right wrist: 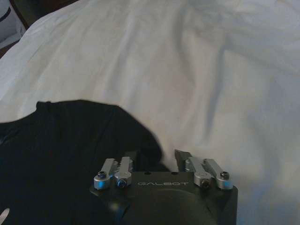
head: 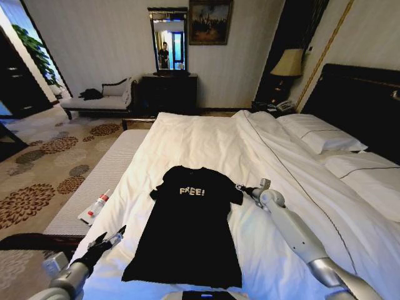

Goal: Fold the clothes on the bed.

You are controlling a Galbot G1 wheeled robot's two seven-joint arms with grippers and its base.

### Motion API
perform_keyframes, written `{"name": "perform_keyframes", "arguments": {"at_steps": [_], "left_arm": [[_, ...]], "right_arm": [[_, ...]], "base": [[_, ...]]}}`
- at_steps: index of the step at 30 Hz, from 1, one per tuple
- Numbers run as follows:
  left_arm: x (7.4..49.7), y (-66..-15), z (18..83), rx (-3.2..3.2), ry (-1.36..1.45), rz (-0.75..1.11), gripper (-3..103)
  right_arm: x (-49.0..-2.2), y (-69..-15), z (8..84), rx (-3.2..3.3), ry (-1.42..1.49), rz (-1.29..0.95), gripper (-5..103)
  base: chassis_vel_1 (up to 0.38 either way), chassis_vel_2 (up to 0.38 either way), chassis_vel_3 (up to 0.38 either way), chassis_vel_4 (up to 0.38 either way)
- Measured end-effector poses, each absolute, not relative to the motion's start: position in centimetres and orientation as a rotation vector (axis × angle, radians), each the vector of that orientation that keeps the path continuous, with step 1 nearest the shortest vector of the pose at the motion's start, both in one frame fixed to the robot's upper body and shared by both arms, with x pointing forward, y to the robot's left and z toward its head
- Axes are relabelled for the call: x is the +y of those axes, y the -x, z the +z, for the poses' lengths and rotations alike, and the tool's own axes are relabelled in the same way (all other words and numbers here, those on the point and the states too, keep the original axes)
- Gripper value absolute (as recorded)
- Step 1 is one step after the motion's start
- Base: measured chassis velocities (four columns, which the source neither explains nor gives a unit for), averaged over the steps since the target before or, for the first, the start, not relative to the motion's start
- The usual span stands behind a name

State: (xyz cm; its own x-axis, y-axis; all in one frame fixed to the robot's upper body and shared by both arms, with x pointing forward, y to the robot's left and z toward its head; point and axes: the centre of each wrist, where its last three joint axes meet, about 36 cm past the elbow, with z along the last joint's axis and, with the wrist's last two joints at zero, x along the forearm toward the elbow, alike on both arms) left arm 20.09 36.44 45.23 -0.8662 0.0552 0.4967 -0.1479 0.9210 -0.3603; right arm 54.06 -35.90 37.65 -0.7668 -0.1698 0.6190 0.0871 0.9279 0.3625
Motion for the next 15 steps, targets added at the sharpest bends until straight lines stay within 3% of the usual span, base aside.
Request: {"name": "perform_keyframes", "arguments": {"at_steps": [10, 15], "left_arm": [[36.69, -20.06, 44.92, -2.558, -0.073, 0.545, 100], [36.77, -20.12, 44.96, -2.558, -0.071, 0.551, 100]], "right_arm": [[-35.46, -53.9, 37.53, -2.406, -0.052, -0.47, 4], [-35.28, -53.76, 37.42, -2.417, -0.053, -0.456, 2]], "base": [[0.0, 0.0, 0.0, 0.0], [0.0, 0.0, 0.0, 0.0]]}}
